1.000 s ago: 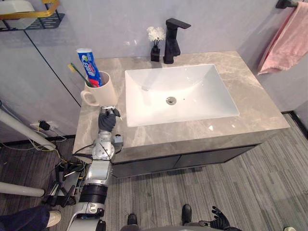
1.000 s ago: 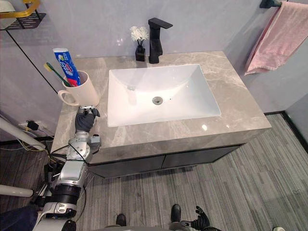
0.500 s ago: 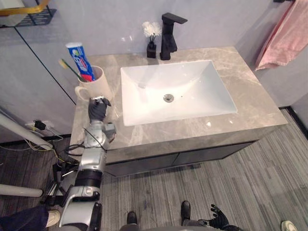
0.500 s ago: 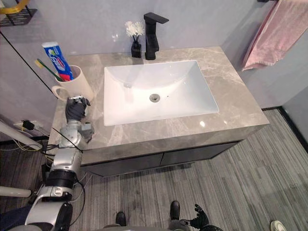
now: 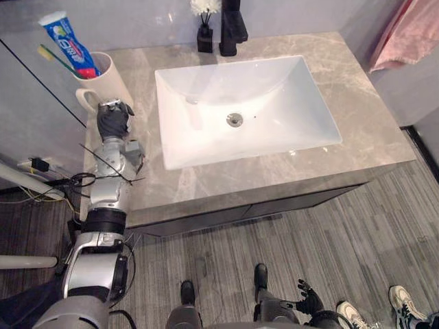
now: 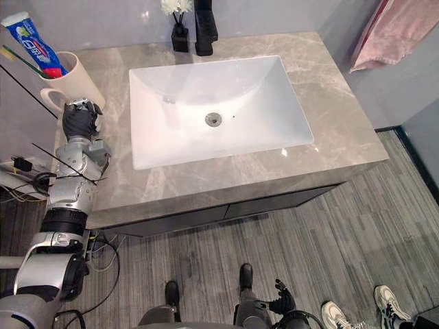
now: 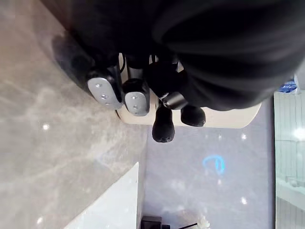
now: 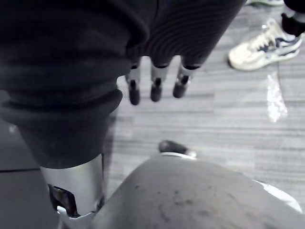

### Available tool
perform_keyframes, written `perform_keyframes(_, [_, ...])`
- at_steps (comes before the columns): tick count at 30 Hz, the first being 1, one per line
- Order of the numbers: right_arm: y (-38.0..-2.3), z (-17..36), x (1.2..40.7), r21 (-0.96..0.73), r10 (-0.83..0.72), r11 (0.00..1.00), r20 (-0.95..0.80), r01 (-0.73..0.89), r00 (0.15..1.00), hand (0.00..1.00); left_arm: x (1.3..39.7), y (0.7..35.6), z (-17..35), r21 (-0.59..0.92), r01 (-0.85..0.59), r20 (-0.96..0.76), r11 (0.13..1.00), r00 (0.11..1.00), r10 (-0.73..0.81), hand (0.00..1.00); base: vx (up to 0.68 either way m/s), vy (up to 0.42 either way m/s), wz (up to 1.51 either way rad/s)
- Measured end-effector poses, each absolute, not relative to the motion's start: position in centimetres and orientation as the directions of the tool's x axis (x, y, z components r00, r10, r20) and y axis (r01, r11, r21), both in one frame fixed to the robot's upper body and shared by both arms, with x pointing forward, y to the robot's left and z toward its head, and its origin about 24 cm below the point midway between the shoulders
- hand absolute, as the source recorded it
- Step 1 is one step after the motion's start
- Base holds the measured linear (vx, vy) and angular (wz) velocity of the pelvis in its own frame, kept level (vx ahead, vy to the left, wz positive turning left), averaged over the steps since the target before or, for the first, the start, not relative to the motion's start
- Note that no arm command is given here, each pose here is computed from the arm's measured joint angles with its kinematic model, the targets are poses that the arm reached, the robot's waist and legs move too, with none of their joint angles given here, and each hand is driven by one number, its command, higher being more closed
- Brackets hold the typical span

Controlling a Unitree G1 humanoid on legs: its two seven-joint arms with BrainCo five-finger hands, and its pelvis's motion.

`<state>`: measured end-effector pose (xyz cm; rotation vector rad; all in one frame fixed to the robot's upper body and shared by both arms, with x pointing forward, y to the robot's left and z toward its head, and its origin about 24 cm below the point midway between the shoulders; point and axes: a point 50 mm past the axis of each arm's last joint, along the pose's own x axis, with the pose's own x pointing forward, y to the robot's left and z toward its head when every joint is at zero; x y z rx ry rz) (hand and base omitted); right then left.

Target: Organize washtable

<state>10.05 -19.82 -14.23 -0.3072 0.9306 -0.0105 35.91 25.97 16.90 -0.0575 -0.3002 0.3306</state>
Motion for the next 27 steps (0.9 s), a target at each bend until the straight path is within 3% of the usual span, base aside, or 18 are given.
perform_keyframes(17, [-20.1,-14.3,10.2,-0.274,-0.141,0.952,-0.786,-0.134,0.601,0.0,36.8,25.4,17.8,-0.08,-0.297,0.292,0.951,0.906,0.308,1.0,-0.01,-0.008,0.01])
perform_keyframes(27, [-20.7,-14.8,9.6,-0.276,-0.157,0.952,-0.812,-0.133,0.563,0.0,30.6,22.5,12.4,-0.055,-0.122,0.283,0.991,0.95,0.133,1.0,0.0,-0.004,0.03])
